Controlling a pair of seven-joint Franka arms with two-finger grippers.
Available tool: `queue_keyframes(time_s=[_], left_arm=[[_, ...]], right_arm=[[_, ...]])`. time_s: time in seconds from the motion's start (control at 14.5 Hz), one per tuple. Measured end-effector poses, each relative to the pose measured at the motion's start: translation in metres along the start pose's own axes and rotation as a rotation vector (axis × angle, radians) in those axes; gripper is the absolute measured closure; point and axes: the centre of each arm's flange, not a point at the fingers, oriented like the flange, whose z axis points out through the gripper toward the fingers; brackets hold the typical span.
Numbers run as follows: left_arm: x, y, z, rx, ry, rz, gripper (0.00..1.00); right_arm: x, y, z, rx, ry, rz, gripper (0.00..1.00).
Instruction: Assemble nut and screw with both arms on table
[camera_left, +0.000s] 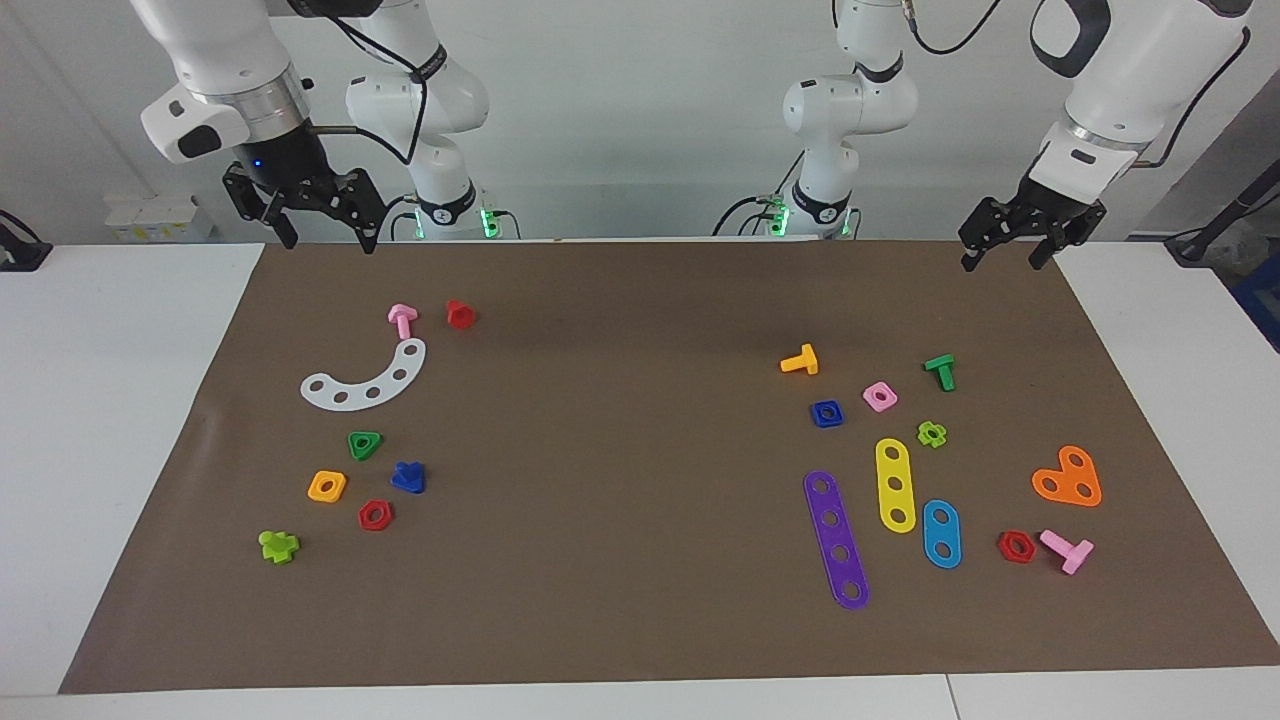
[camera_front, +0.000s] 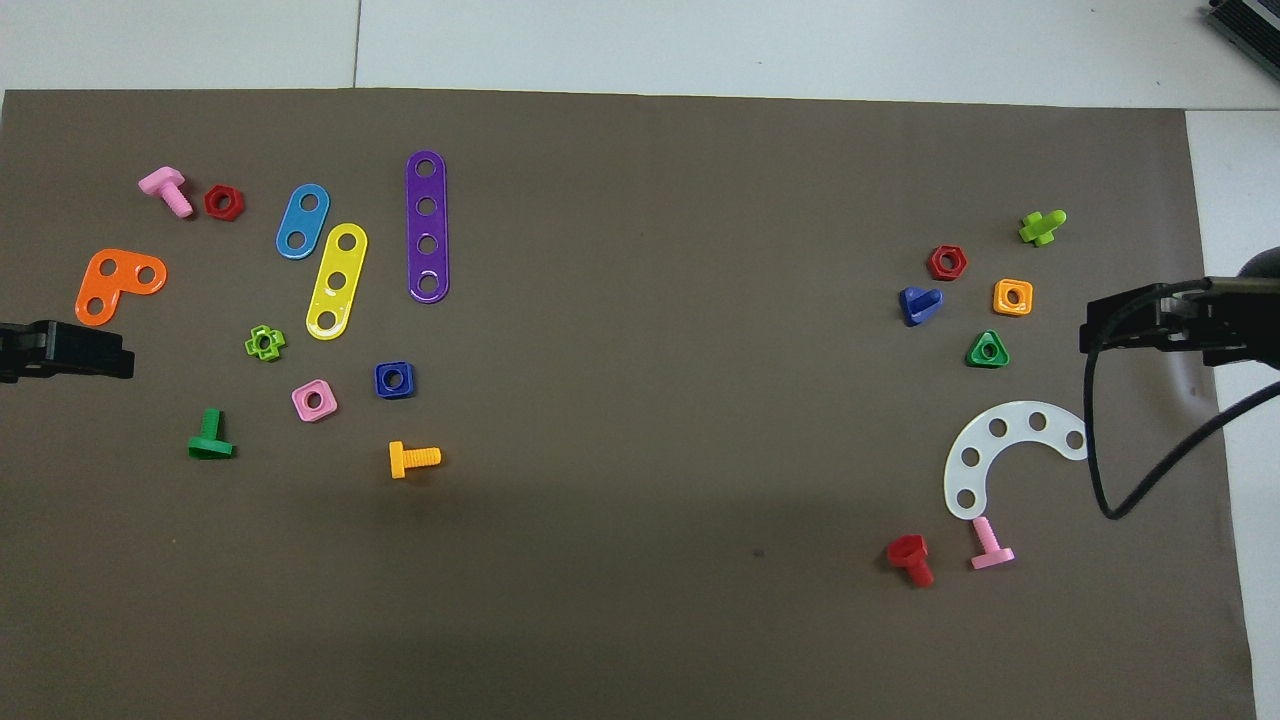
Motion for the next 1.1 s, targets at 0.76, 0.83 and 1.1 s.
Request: queue_keyframes(time_s=[0.76, 0.83, 1.1], left_arm=[[0.0, 0.0, 0.0, 0.0, 0.0, 0.0, 0.0], [0.0, 0.0, 0.0, 0.0, 0.0, 0.0, 0.0], [0.0, 0.0, 0.0, 0.0, 0.0, 0.0, 0.0]], right_arm=[[0.001, -0.001, -0.003, 0.004, 0.022, -0.001, 0.0], [0.002, -0.001, -0.003, 0.004, 0.023, 0.0, 0.02], [0.012, -0.001, 0.01, 0.008, 0.043, 0.002, 0.07]])
